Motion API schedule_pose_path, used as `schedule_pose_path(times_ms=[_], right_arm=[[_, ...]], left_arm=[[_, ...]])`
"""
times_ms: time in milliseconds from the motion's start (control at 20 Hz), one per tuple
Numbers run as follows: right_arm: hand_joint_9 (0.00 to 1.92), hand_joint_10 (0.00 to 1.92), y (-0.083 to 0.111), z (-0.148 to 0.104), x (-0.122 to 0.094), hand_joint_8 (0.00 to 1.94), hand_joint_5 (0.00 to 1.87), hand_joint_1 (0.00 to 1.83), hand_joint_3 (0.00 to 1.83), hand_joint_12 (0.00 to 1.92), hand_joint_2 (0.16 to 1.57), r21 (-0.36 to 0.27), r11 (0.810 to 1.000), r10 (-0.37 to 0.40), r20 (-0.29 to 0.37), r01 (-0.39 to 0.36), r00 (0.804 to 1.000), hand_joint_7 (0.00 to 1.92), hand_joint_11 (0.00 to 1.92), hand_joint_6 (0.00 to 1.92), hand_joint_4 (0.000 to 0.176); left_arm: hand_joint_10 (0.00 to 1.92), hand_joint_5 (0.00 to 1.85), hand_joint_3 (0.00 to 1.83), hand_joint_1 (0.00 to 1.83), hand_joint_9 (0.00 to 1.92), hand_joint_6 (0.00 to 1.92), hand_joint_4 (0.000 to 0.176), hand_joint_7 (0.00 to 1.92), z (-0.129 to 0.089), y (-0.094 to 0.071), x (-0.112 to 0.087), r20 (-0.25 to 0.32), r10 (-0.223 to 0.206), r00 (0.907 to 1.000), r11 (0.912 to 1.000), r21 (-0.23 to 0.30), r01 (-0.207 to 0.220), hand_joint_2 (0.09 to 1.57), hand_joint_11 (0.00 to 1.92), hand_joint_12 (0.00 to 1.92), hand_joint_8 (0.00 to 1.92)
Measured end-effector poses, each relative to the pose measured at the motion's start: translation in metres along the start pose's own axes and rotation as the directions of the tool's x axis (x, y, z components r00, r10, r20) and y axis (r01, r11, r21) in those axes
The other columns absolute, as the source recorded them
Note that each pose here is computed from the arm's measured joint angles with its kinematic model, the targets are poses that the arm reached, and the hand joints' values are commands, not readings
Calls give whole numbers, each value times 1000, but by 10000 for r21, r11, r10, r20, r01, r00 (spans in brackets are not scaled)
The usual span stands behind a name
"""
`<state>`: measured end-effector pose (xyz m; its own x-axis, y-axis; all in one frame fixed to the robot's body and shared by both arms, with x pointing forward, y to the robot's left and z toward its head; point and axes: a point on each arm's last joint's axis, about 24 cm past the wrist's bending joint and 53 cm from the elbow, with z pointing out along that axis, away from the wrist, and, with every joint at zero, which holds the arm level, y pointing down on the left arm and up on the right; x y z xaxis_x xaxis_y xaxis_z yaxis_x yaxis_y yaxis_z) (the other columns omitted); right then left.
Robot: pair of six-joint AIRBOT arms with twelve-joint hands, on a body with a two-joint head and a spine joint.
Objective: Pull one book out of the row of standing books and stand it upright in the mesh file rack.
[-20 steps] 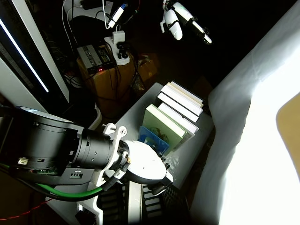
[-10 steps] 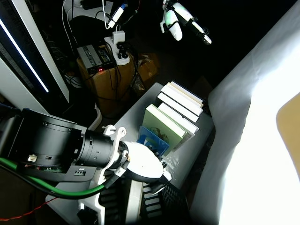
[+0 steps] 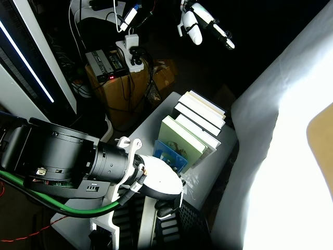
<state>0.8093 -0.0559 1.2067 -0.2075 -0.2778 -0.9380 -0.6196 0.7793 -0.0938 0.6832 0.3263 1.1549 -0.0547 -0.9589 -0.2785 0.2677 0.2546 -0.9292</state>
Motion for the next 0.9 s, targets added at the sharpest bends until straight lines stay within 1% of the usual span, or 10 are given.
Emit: schedule_pose_path(times_ms=[100,250,450,650,800,900], right_arm=[[799,1921,-2,3,0,1941,341,778,2,1921,1512,72,10000,-54,-28,54,10000,620,885,1909,0],[799,1921,0,10,-1,1941,341,778,2,1921,1512,126,9993,-360,-90,361,9993,621,885,1909,0],[799,1921,7,9,0,1941,341,778,2,1921,1512,-34,9994,-343,-131,343,9993,621,885,1909,0],[799,1921,5,3,5,1941,341,778,1,1921,1512,-104,9996,-276,-271,273,9993,621,885,1909,0],[799,1921,9,6,9,1941,341,778,1,1921,1512,-180,9987,-484,-438,476,9979,621,885,1909,0],[799,1921,13,6,10,1941,341,778,1,1921,1512,-272,9983,-523,-500,510,9974,621,885,1909,0]], left_arm=[[0,0,1,105,0,0,0,0,0,0,0,3,-1,10000,10000,-1,1,1327,0,0,0],[0,0,0,103,0,0,0,0,0,1,0,-12,14,10000,10000,15,-14,1321,0,0,0],[0,1,4,137,0,0,0,0,1,1,0,-9,19,10000,10000,6,-19,1336,0,0,0],[0,1,1,135,0,0,0,0,1,1,1,-24,16,10000,10000,3,-16,1334,0,0,0],[0,0,2,153,0,0,0,0,1,3,2,-36,9,10000,10000,7,-9,1339,0,0,0],[0,1,2,125,0,0,0,0,0,4,5,-104,-4,9999,10000,-10,4,1341,0,0,0]])
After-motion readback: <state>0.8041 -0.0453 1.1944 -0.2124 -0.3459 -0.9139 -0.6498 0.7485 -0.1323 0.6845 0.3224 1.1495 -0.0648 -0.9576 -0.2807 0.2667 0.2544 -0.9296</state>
